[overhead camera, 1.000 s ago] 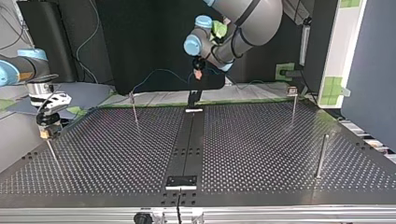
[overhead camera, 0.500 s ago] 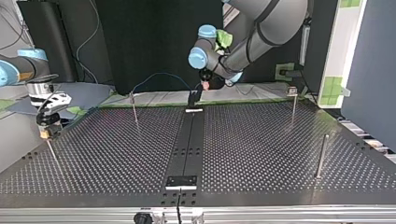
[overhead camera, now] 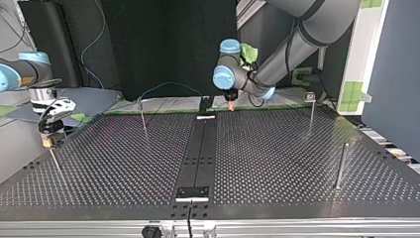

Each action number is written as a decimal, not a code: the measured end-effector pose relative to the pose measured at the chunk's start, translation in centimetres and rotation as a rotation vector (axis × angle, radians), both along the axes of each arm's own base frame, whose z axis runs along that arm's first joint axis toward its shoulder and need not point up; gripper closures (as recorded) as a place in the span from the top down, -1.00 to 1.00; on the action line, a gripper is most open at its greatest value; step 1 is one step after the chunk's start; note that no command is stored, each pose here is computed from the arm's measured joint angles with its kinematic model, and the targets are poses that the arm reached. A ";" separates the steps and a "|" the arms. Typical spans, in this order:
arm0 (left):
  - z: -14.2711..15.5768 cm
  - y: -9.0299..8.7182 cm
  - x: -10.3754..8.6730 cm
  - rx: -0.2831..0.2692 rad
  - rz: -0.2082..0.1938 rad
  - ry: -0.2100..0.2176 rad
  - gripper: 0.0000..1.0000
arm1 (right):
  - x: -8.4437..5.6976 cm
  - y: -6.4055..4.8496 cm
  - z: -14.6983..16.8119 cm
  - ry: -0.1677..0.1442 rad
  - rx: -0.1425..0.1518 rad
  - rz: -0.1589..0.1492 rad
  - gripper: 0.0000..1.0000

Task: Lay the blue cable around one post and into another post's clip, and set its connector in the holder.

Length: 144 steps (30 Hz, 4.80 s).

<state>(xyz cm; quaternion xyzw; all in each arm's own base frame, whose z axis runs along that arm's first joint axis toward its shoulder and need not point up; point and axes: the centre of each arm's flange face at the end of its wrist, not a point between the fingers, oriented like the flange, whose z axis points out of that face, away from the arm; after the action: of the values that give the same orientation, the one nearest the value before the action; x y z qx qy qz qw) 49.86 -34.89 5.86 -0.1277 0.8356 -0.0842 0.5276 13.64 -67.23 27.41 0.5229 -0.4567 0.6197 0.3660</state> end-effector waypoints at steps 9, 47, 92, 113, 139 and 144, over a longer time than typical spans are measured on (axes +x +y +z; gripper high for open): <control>4.0 0.4 0.3 0.051 -0.025 -0.022 -0.91 | 0.0 0.0 0.0 0.000 0.000 0.000 1.00; 21.0 3.5 0.9 0.000 -0.139 -0.306 -0.79 | 0.0 0.0 0.0 0.000 0.000 0.000 1.00; 40.1 11.0 -8.2 0.171 0.057 -0.369 -0.68 | 0.0 0.0 0.0 0.000 0.000 0.000 1.00; 40.3 12.7 -14.4 0.110 0.024 -0.447 -0.68 | 0.0 0.0 0.0 0.000 0.000 0.000 1.00; 37.7 13.5 -16.7 0.080 0.022 -0.531 -0.68 | 0.0 0.0 0.0 0.000 0.000 0.000 1.00; 36.4 12.9 -15.1 0.080 0.013 -0.530 -0.68 | 0.0 0.0 0.0 0.000 0.000 0.000 1.00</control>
<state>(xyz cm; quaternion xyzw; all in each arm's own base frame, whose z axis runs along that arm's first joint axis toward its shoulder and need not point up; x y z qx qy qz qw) 34.77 -21.97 42.24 -0.0855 0.6700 -0.0784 0.7333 13.65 -67.23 27.41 0.5229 -0.4567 0.6197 0.3659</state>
